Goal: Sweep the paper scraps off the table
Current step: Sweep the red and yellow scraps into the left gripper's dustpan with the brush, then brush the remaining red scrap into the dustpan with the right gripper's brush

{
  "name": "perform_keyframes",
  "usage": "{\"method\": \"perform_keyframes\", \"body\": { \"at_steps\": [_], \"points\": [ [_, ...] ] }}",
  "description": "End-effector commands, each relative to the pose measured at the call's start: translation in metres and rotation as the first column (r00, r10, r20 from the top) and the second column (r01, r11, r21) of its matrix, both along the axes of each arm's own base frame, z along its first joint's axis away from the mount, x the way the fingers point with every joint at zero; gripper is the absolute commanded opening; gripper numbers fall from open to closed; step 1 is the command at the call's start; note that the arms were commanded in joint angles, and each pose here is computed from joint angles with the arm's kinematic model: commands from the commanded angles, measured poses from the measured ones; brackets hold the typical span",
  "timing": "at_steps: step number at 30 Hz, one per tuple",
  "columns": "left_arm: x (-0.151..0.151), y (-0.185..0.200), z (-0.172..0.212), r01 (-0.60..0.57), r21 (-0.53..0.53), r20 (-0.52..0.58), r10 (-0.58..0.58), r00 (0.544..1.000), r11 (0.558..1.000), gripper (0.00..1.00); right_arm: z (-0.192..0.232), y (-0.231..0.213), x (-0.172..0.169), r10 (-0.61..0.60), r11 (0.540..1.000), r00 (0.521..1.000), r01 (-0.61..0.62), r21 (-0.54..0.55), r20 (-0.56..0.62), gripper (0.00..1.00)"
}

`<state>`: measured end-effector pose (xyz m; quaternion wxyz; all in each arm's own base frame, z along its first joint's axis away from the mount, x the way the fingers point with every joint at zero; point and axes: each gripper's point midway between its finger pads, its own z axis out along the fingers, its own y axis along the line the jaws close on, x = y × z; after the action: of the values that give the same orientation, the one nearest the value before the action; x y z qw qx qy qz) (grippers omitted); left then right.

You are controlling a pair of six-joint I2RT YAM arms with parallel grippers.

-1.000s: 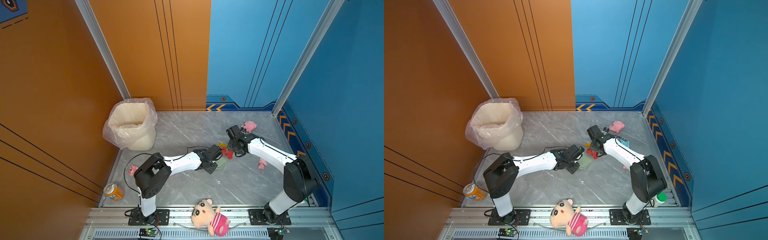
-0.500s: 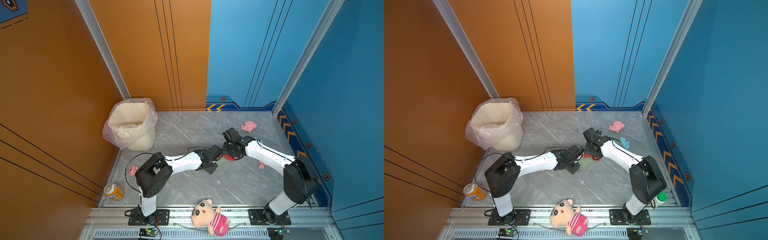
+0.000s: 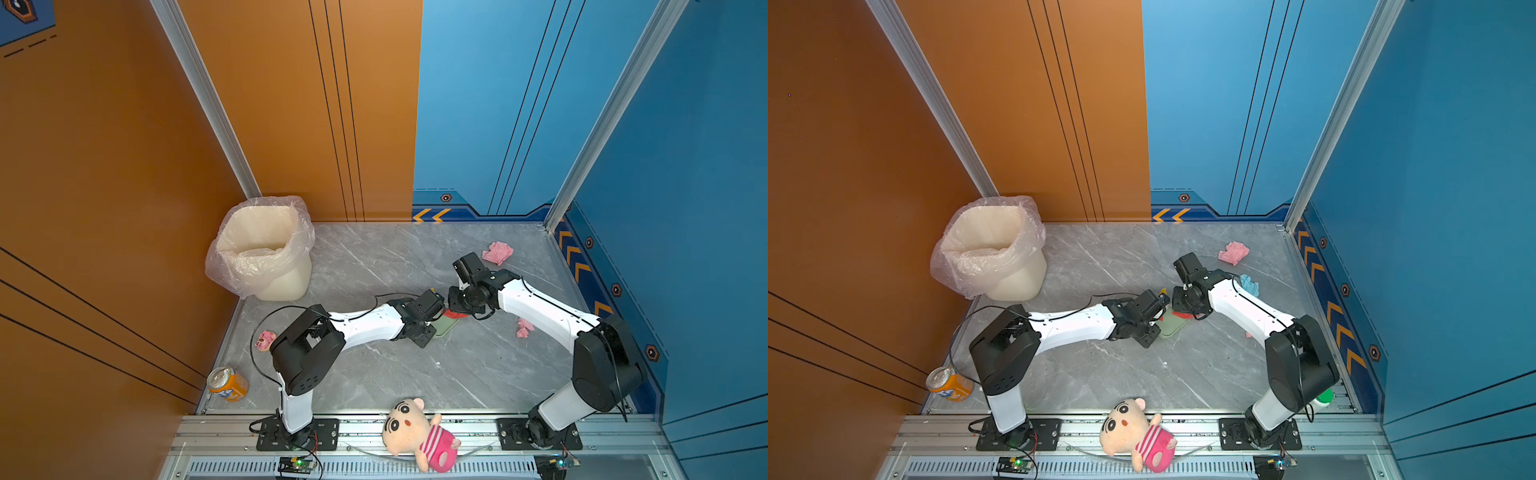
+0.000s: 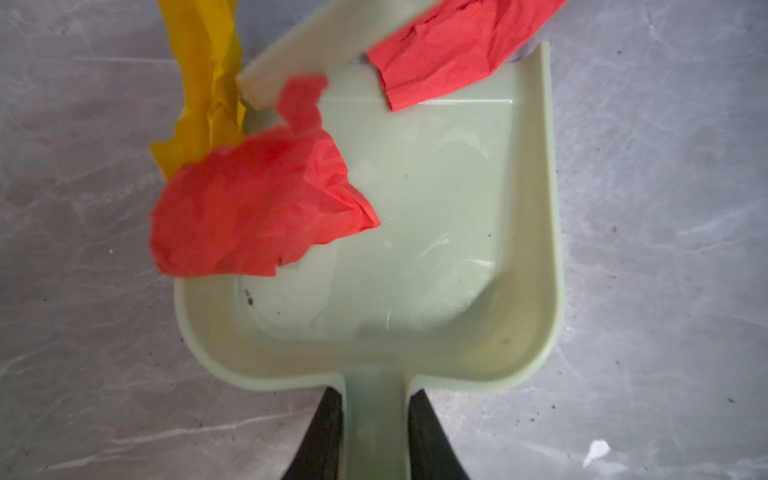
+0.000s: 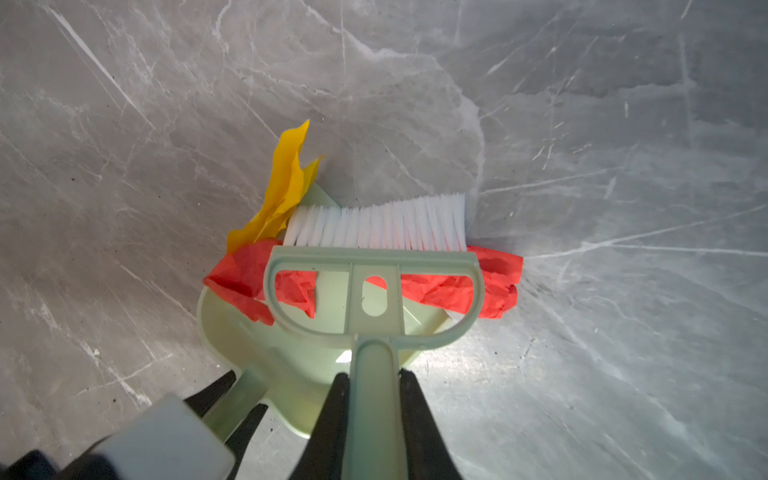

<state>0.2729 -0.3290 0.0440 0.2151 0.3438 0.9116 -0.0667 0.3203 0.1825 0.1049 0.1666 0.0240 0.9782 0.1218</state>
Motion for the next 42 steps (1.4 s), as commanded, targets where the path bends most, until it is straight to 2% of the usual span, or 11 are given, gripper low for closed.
{"method": "perform_keyframes", "body": {
  "at_steps": [1,5,8,13,18,30,42],
  "points": [
    [-0.002,-0.006,-0.001,0.005,-0.014,-0.023,-0.005,1.0,1.0,0.16,0.008,-0.015,-0.013,0.027,1.0,0.999,-0.027,-0.005,-0.02,0.0],
    [-0.001,-0.005,-0.001,0.003,-0.014,-0.023,-0.003,1.0,1.0,0.16,0.027,-0.032,-0.007,-0.015,1.0,0.999,0.015,0.002,0.045,0.0],
    [-0.001,-0.006,-0.001,0.005,-0.013,-0.021,-0.005,1.0,1.0,0.16,0.037,-0.058,-0.008,-0.087,0.994,0.993,0.092,-0.062,0.082,0.0],
    [-0.001,-0.006,-0.002,0.003,-0.014,-0.025,-0.004,1.0,1.0,0.16,0.039,-0.104,-0.021,-0.217,0.954,0.972,0.231,-0.193,0.089,0.0],
    [-0.001,-0.006,-0.001,0.008,-0.015,-0.024,-0.008,1.0,1.0,0.16,0.028,-0.125,-0.032,-0.277,0.929,0.958,0.287,-0.233,0.077,0.0],
    [-0.001,-0.004,-0.001,0.0,-0.016,-0.03,-0.001,1.0,1.0,0.16,0.002,-0.104,-0.029,-0.253,0.95,0.967,0.25,-0.187,0.009,0.0],
    [0.0,-0.006,-0.003,0.003,-0.018,-0.034,-0.004,0.999,1.0,0.16,0.002,-0.056,-0.025,-0.112,0.983,0.994,0.112,-0.144,0.002,0.0]
  ]
}}
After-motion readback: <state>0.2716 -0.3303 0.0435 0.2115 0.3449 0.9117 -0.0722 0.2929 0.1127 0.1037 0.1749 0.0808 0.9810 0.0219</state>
